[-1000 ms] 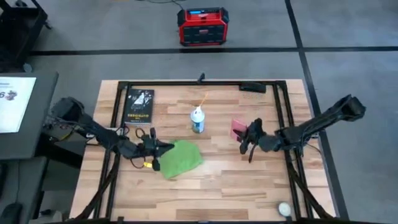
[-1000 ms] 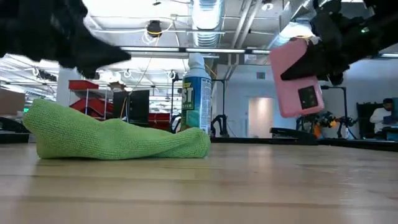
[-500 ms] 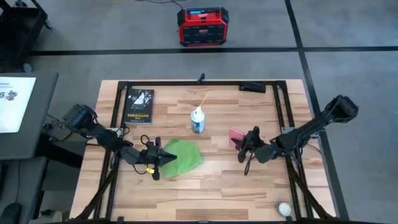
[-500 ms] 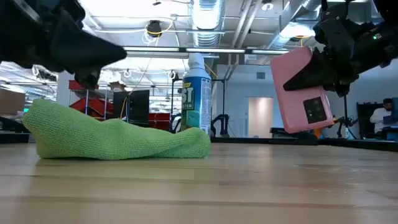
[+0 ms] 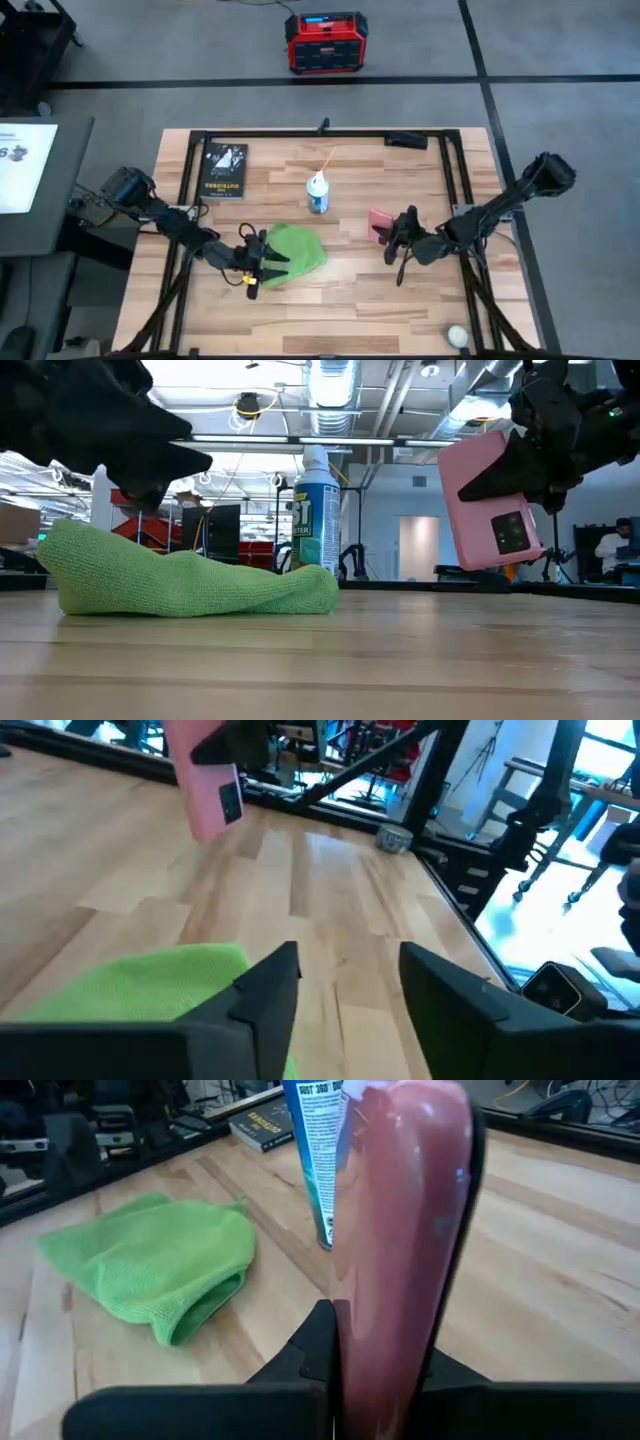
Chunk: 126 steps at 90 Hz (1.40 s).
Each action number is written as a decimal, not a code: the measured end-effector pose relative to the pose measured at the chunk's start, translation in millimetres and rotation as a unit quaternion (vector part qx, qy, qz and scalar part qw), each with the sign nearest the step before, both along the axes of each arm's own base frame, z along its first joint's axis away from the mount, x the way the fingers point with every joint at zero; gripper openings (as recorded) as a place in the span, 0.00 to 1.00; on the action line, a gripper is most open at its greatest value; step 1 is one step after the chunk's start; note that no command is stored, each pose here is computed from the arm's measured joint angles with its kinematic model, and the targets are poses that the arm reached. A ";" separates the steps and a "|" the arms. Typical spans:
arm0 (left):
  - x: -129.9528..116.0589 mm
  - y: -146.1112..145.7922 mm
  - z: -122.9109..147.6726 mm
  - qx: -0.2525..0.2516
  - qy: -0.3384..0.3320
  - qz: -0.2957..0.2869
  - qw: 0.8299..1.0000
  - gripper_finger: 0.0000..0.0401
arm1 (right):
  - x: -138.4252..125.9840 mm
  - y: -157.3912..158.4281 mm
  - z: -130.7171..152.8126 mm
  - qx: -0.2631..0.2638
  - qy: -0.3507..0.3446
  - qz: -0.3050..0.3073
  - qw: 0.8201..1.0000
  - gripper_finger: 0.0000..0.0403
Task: Apply microfiber cloth
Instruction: Wipe the pink cellphone with the green microfiber cloth
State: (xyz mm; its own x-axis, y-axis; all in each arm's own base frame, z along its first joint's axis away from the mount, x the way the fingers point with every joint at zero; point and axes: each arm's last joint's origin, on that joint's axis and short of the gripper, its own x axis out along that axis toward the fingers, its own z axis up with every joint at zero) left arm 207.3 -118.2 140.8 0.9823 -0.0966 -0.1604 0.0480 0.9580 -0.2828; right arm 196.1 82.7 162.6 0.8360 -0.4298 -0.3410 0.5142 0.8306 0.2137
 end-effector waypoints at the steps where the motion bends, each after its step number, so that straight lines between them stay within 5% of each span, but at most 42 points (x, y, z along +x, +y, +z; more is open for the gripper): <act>1: -0.1 -0.2 -0.1 0.000 0.001 -0.001 1.000 0.41 | 0.0 0.0 0.0 0.000 0.000 0.000 1.000 0.03; 34: -22.2 -3.2 -22.3 -0.067 0.170 0.024 0.983 0.42 | 0.0 -0.2 -0.2 -0.001 0.002 0.000 1.000 0.03; 57: -44.9 -6.9 -0.5 -0.082 0.176 0.009 0.981 0.42 | 0.0 -0.4 -0.2 -0.001 0.002 0.000 1.000 0.03; 74: -56.9 -5.0 3.8 -0.067 0.183 0.029 0.980 0.42 | 0.1 -0.4 -0.2 -0.001 0.001 -0.001 1.000 0.03; 126: -56.9 -11.7 -41.3 0.033 0.225 0.100 0.969 0.42 | 0.8 -0.5 0.9 0.003 -0.005 -0.002 1.000 0.03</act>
